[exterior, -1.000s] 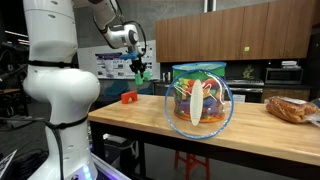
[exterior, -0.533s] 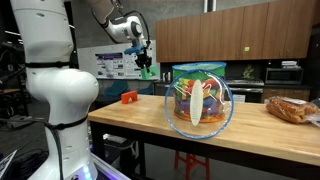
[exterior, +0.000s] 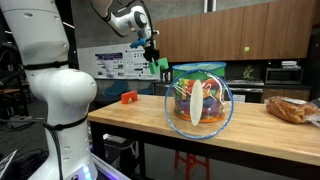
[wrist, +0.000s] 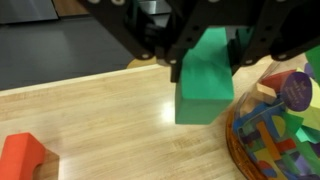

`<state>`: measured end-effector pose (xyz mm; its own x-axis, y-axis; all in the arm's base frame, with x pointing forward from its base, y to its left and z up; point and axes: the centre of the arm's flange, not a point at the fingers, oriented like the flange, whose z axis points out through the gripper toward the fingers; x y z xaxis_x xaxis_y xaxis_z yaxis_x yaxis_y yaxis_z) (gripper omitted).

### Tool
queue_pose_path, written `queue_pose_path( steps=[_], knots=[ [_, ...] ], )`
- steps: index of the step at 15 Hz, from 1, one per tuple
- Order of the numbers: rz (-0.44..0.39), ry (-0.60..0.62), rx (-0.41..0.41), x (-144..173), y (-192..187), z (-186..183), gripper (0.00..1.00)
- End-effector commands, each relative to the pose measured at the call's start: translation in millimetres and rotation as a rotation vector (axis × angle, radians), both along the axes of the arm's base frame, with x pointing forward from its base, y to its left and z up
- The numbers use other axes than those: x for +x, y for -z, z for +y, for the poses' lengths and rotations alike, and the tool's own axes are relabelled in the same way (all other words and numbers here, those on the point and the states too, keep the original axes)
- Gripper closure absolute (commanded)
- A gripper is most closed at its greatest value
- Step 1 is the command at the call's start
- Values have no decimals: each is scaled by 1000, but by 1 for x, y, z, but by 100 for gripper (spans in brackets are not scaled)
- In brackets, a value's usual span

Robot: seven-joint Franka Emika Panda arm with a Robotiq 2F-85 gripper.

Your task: Put the blocks on the table in the clear bag.

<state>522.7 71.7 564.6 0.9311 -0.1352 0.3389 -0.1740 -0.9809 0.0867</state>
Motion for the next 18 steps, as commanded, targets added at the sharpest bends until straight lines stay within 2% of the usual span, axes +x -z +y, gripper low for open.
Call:
queue_pose_path(
  steps=[1, 11, 18],
  knots=[
    [-42, 95, -12, -14, -25, -32, 84],
    [-123, 320, 17, -33, -69, -117, 84],
    [-154, 460, 36, -36, -77, -171, 84]
  ],
)
